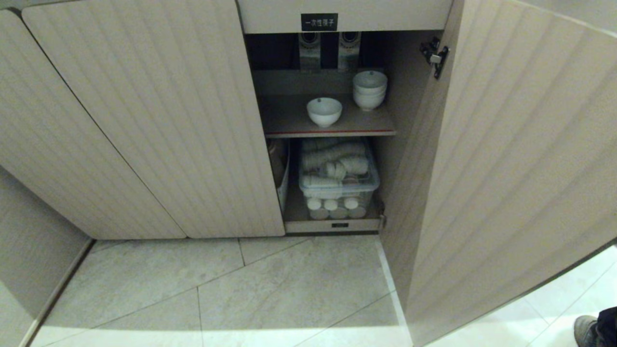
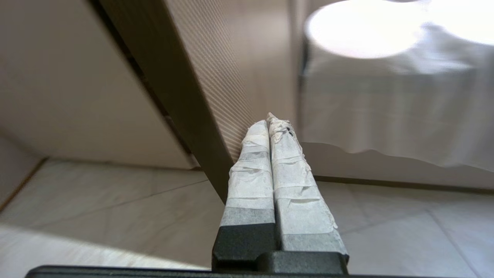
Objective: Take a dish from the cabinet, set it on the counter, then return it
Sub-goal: Close the cabinet door
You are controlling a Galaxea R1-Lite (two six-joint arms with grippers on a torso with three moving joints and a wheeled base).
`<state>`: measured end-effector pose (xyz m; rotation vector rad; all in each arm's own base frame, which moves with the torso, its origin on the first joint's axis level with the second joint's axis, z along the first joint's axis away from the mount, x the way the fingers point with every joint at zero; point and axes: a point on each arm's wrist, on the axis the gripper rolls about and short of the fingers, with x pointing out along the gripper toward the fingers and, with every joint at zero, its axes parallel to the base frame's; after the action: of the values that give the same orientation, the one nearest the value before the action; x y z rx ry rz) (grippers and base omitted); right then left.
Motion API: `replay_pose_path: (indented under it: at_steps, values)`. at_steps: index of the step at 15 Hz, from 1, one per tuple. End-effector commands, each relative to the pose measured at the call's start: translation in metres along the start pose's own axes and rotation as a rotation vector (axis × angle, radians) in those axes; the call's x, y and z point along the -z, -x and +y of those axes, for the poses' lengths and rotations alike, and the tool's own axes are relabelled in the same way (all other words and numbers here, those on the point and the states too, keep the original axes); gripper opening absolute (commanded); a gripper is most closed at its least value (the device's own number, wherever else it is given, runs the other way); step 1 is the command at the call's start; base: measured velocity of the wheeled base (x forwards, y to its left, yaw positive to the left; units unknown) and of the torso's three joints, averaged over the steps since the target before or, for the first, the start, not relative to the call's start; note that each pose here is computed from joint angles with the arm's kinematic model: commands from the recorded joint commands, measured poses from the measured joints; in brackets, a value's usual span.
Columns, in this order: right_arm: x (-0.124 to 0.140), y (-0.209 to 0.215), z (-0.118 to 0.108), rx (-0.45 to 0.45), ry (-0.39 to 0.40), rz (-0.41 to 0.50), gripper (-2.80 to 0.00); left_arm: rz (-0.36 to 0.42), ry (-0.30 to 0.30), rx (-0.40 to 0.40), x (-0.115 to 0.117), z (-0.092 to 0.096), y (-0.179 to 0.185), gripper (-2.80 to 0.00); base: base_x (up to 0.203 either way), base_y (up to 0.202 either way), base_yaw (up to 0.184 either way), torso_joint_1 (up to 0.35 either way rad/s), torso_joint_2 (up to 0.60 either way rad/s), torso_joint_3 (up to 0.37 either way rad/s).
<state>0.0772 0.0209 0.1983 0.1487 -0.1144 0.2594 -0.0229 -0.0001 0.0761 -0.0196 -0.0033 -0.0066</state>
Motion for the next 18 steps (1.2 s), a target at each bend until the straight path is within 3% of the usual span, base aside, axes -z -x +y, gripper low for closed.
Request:
replay_pose_path:
  at_steps: [1, 6, 18]
  values:
    - [0.000, -0.002, 0.002, -0.061, -0.002, 0.007, -2.80, -0.001, 0.000, 0.001, 0.000, 0.000, 0.000, -2.80, 0.000, 0.000, 0.000, 0.000, 0.00, 0.000]
    - [-0.001, -0.007, 0.008, -0.128, -0.047, 0.017, -2.80, 0.000, 0.000, -0.002, 0.000, 0.000, 0.000, -2.80, 0.000, 0.000, 0.000, 0.000, 0.00, 0.000]
    - [0.004, -0.048, 0.019, -0.187, -0.084, 0.003, -2.80, 0.000, 0.000, 0.000, 0.000, 0.000, 0.000, -2.80, 0.000, 0.000, 0.000, 0.000, 0.00, 0.000]
